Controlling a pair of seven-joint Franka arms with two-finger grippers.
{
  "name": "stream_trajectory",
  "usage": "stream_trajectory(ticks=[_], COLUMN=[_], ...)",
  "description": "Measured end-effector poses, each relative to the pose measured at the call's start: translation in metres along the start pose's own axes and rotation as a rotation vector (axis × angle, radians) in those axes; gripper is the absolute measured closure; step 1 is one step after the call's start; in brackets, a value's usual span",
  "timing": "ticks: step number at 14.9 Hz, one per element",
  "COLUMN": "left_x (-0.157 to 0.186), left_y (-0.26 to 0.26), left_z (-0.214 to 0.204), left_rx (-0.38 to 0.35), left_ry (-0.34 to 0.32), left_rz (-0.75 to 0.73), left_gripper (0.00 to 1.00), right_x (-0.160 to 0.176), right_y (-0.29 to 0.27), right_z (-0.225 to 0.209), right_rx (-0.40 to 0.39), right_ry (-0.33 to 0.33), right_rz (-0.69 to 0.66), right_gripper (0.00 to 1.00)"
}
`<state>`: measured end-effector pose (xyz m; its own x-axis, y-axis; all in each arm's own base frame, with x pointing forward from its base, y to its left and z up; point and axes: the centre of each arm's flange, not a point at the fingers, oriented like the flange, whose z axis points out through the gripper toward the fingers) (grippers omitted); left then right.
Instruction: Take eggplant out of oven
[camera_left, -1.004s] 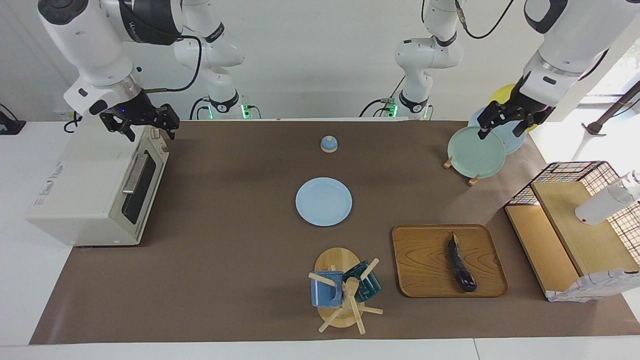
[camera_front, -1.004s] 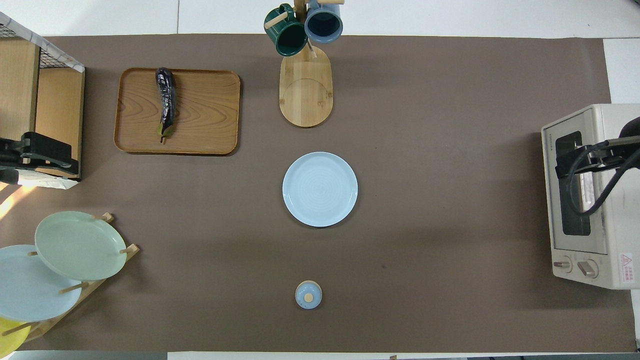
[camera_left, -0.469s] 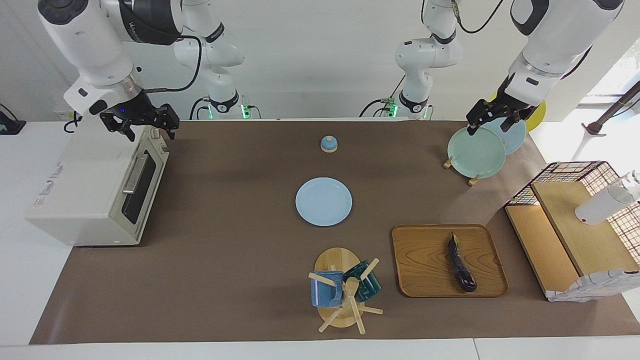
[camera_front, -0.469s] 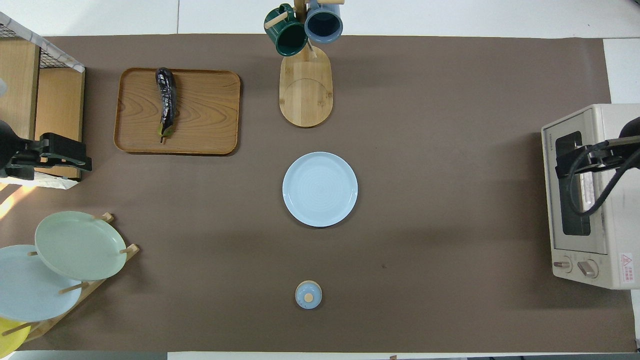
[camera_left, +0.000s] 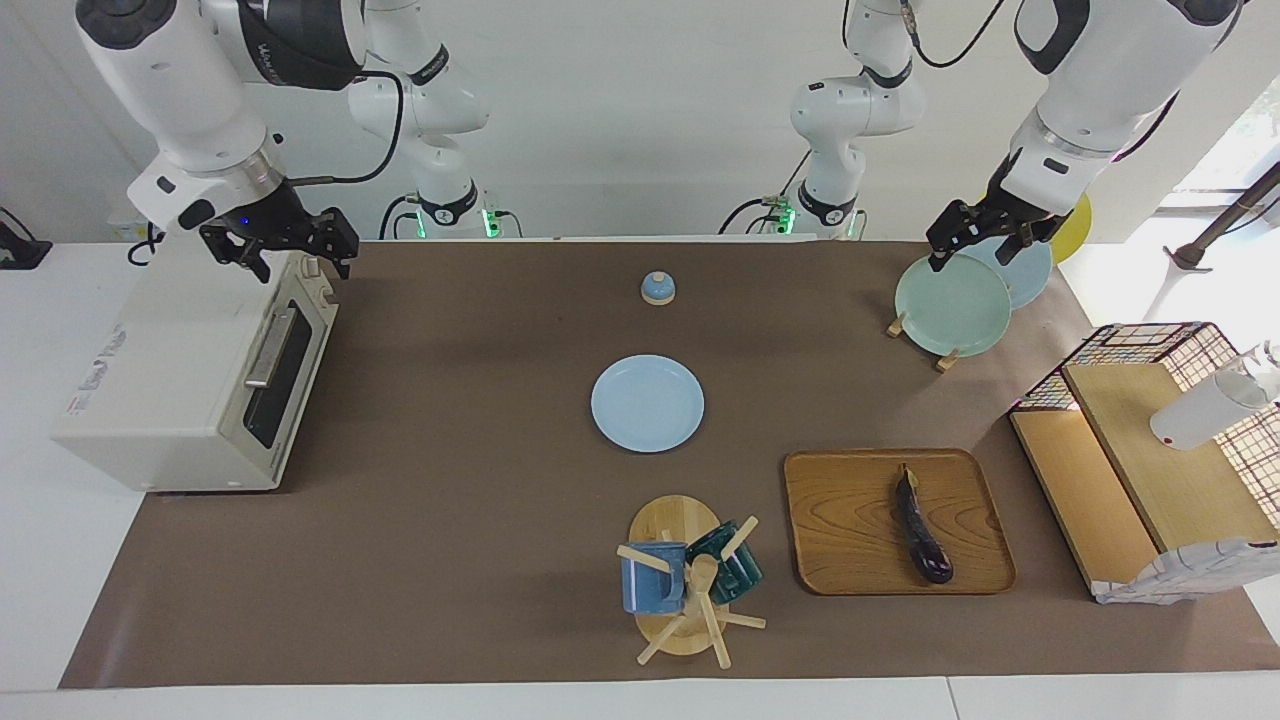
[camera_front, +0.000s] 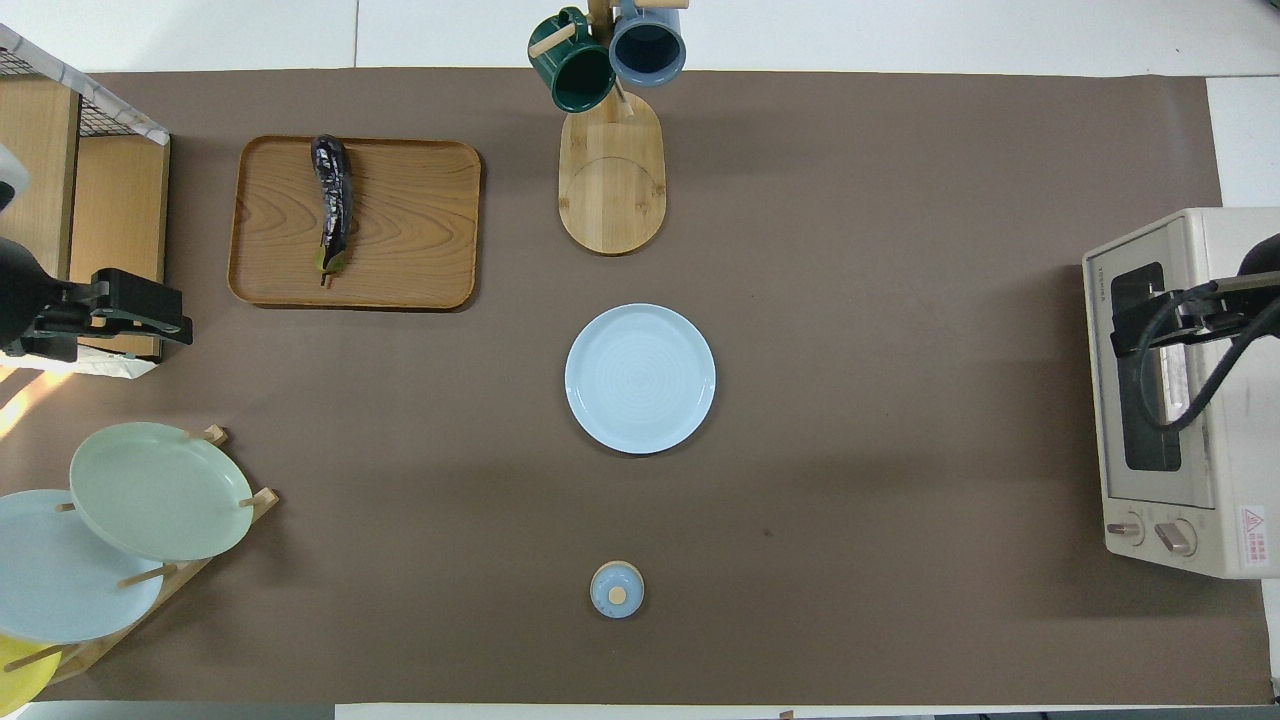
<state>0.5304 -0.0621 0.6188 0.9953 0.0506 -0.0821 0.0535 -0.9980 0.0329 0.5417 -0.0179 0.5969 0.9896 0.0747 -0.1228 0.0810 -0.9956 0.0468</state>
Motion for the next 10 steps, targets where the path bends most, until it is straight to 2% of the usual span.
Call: stream_trajectory(ticks=[10], left_x=[0.0009], left_y=[-0.0084], left_z=[0.0009], left_rx=[0.028], left_ry=[0.001], left_rz=[-0.001], left_gripper=[0.0], right_x=[0.0], right_y=[0.0], right_z=[0.0], right_rx=[0.0], right_ry=[0.0], right_rz=[0.0], right_gripper=[0.0])
